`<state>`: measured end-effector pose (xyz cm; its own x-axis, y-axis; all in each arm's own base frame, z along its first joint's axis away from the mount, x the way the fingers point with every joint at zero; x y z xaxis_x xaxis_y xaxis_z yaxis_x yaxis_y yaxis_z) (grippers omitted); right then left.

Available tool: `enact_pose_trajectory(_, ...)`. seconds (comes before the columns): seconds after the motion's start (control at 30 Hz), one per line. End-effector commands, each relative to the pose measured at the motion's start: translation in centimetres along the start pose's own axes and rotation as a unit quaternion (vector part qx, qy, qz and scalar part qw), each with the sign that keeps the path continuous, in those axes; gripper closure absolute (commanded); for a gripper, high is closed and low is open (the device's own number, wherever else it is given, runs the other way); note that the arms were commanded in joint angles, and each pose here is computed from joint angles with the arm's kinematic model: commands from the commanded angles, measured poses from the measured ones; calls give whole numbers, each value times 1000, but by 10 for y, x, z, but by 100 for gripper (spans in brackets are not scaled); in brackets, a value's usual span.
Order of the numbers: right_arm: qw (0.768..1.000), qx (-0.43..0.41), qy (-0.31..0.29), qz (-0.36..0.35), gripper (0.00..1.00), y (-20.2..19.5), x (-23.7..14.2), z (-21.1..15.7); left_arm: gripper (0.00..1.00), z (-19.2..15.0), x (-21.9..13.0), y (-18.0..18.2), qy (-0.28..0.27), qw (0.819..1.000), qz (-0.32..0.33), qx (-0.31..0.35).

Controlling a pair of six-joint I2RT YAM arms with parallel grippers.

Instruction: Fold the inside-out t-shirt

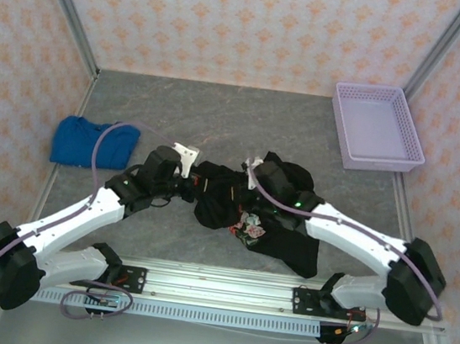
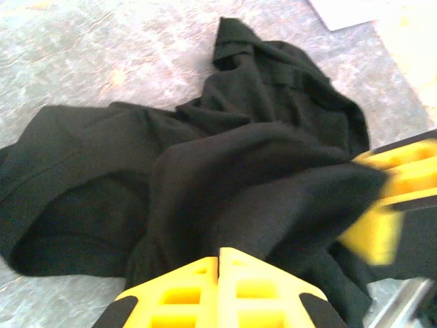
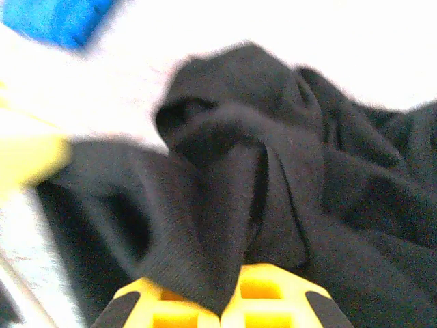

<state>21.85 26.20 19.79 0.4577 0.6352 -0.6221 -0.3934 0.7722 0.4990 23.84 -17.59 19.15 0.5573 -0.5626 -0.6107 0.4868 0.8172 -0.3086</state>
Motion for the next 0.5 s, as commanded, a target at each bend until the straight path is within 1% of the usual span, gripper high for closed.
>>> enact_pose_trajectory(0.0,996,26,-23,79,100,15,-16,8,100,-2,6,13,-7,999,40,5)
enact_pose_trajectory(0.07,992,36,-36,119,100,21,-27,14,100,-3,9,13,2,999,40,5)
enact_pose_trajectory(0.17,985,47,-32,165,100,26,-28,14,100,-2,10,12,7,999,38,4)
enact_pose_trajectory(0.23,982,53,-30,176,100,26,-28,15,91,1,7,10,4,999,39,7)
enact_pose_trajectory(0.33,982,77,-32,168,100,18,-26,18,68,3,-3,7,-7,999,42,11)
enact_pose_trajectory(0.37,982,85,-33,164,100,16,-26,20,62,4,-7,4,-12,999,38,17)
enact_pose_trajectory(0.47,983,106,-33,148,100,11,-23,25,52,3,-19,-12,-21,998,23,56)
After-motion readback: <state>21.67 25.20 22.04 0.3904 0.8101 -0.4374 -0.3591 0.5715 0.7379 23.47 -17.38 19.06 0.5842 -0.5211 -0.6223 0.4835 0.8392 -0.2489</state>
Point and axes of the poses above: each hand's point on the last joint's axis, 136 mm out from that joint toward the fingers, its own x axis out along the fingers, its own y axis along the line the jaws close on, z = x × y, the point moved 5 cm from there along -x, back along the fingers, and after that the axes turned 9 degrees about x, right-handed, at the moved point
